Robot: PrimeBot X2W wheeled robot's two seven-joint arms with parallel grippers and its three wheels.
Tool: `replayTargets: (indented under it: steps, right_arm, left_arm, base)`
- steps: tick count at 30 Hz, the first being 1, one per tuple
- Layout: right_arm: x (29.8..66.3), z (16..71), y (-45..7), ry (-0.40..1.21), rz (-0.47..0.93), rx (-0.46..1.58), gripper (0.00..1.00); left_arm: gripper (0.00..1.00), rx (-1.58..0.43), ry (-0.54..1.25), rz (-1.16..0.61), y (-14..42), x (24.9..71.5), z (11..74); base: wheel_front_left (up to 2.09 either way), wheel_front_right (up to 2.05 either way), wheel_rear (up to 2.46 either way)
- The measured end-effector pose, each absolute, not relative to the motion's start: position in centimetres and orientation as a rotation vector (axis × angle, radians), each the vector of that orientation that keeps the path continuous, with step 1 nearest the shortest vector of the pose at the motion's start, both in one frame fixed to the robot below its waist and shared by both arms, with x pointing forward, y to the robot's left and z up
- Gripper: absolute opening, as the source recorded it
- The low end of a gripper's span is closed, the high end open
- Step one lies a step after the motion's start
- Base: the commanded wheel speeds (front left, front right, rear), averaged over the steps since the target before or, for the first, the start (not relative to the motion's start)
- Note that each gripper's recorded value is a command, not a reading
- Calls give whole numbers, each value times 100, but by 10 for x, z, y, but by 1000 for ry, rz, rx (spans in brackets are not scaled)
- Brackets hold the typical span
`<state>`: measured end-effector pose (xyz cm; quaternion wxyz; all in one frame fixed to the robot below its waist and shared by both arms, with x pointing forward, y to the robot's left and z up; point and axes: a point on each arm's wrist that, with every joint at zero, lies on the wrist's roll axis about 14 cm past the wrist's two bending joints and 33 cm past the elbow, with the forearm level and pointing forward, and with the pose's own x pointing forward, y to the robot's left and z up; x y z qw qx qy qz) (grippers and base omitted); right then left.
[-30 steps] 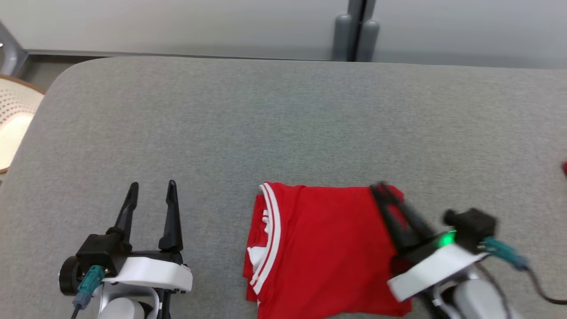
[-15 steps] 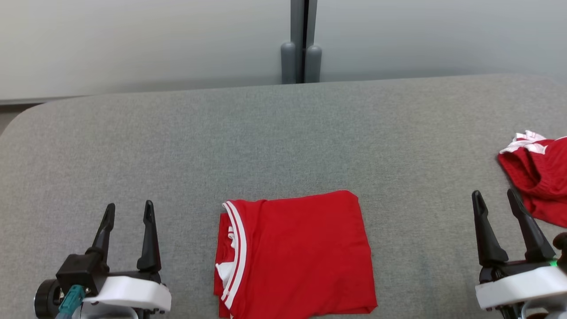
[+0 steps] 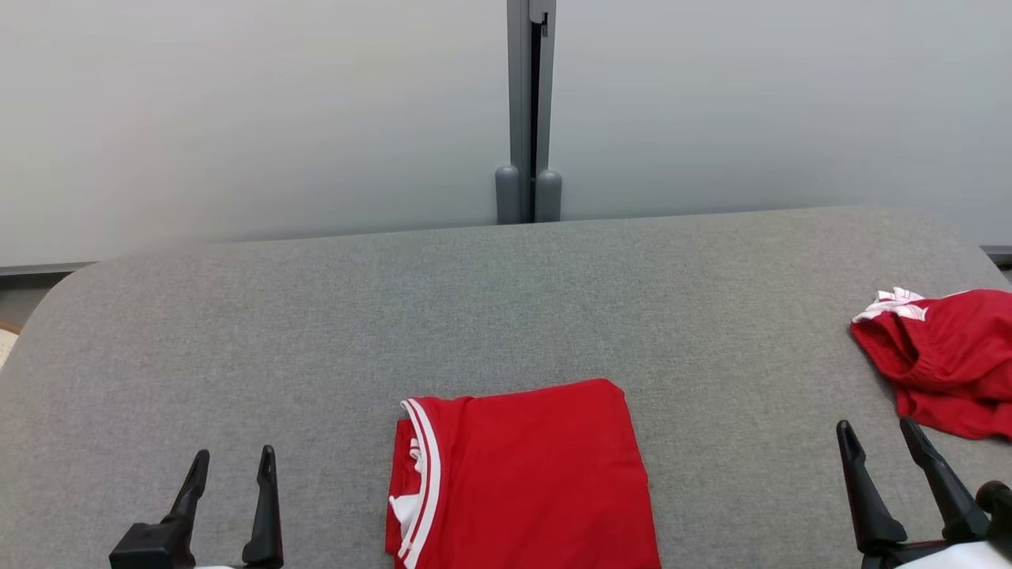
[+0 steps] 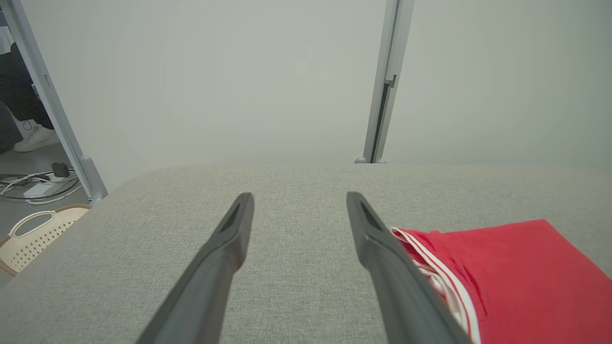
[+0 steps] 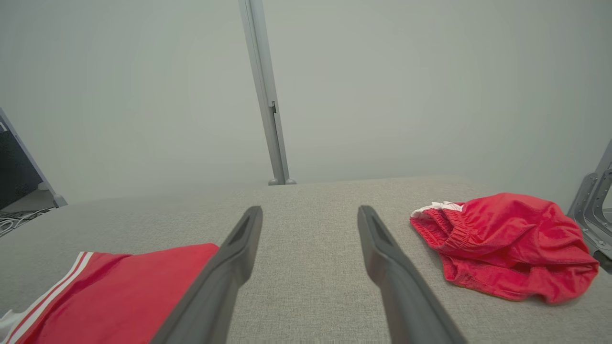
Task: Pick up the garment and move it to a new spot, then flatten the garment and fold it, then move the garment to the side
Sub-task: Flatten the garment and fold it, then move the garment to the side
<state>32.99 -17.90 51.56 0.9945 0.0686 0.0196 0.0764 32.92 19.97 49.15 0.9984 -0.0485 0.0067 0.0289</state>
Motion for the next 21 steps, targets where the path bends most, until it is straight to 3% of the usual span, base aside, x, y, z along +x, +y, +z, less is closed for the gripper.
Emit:
replayTargets:
  steps: [21]
  right_arm:
    - [325, 524, -184, 34, 150, 105, 100]
  left_arm:
    - [100, -103, 38, 83, 205, 322, 487]
  base:
    - [0, 0, 0]
